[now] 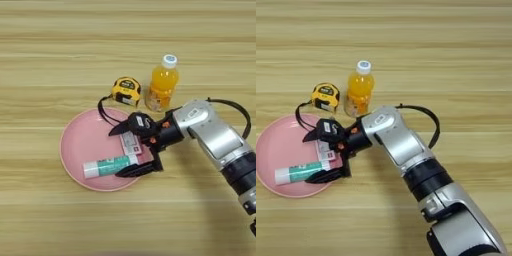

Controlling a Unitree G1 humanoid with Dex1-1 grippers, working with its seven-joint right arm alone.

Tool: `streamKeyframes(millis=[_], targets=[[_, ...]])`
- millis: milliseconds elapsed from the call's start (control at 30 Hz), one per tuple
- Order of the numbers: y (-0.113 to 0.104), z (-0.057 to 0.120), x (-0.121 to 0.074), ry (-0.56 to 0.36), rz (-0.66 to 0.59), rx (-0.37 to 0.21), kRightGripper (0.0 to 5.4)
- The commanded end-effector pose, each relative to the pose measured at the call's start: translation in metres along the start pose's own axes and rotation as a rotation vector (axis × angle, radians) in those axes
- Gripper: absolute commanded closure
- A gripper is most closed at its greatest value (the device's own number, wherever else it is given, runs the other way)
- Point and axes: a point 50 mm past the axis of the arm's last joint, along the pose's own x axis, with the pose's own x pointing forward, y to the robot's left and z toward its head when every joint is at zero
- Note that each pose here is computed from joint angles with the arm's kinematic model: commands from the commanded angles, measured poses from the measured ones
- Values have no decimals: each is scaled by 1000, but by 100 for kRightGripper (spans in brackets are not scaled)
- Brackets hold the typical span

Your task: Move the objects on the table

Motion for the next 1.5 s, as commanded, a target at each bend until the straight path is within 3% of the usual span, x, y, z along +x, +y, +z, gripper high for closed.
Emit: streamKeyframes(millis=[33, 633, 1133, 1500], targets=[[-16, 24, -12, 19, -78, -119, 5], [-18, 14, -2, 88, -84, -134, 196], [-18, 14, 1, 75, -89, -134, 368], [-22, 24, -4, 6, -131, -141, 374]])
